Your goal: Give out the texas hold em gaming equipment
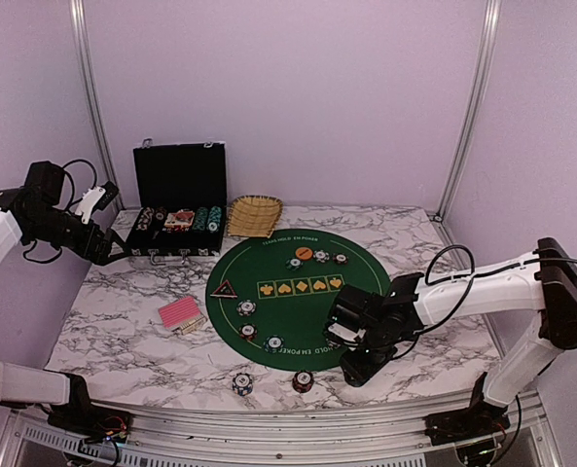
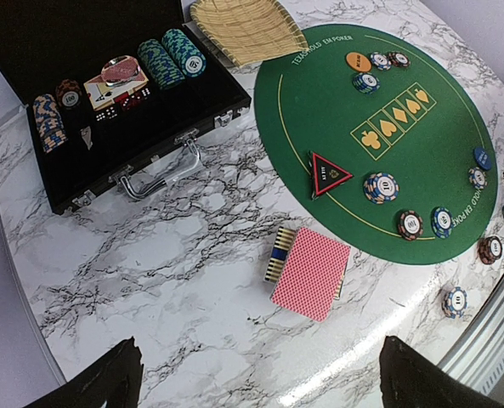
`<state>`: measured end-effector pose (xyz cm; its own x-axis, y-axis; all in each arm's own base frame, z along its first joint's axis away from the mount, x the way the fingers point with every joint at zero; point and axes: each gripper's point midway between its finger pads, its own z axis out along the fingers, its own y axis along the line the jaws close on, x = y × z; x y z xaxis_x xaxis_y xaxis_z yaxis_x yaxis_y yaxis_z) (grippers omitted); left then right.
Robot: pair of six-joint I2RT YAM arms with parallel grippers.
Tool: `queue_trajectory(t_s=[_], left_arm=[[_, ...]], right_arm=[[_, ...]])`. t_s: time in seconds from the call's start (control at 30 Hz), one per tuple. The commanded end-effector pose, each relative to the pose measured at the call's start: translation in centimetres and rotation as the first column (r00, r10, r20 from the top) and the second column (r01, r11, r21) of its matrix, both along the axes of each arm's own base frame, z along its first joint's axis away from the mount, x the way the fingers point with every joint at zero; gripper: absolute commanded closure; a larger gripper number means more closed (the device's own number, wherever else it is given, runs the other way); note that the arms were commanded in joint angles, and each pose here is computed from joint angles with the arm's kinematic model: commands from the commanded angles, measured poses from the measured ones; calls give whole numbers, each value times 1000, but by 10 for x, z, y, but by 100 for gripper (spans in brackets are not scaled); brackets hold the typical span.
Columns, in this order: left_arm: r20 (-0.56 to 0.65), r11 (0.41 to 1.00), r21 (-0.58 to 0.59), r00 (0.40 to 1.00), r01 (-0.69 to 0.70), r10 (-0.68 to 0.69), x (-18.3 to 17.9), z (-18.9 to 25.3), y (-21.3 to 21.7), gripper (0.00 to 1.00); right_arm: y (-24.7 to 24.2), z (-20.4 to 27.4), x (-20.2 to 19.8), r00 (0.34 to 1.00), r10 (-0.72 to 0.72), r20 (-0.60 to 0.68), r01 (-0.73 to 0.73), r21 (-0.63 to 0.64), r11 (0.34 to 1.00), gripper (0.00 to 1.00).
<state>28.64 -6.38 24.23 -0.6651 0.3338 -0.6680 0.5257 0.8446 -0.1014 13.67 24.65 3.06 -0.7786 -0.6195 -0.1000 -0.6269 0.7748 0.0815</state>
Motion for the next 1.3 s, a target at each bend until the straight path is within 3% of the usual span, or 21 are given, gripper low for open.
queue_trajectory(t_s=[0.0, 0.37, 0.67, 0.93, 1.27], left_arm=[[-5, 1000, -11, 1000, 22, -22, -5, 4, -4, 1], [0, 1000, -7, 1000, 20, -20, -5, 5, -3, 1], [5, 1000, -7, 1000, 19, -19, -5, 7, -3, 1], [8, 1000, 0, 1000, 18, -18, -7, 6, -3, 1], [6, 1000, 3, 1000, 23, -23, -8, 4, -3, 1]], right_arm=[[9, 21, 4, 999, 10, 33, -11, 24, 1000, 55], [10, 40, 16, 996, 18, 85, -18, 8, 1000, 79], [-10, 69, 81, 977, -90, 196, 89, 17, 996, 82], [-40, 51, 157, 932, -254, 258, 256, 26, 966, 82], [-49, 9, 177, 926, -301, 227, 309, -3, 951, 81]])
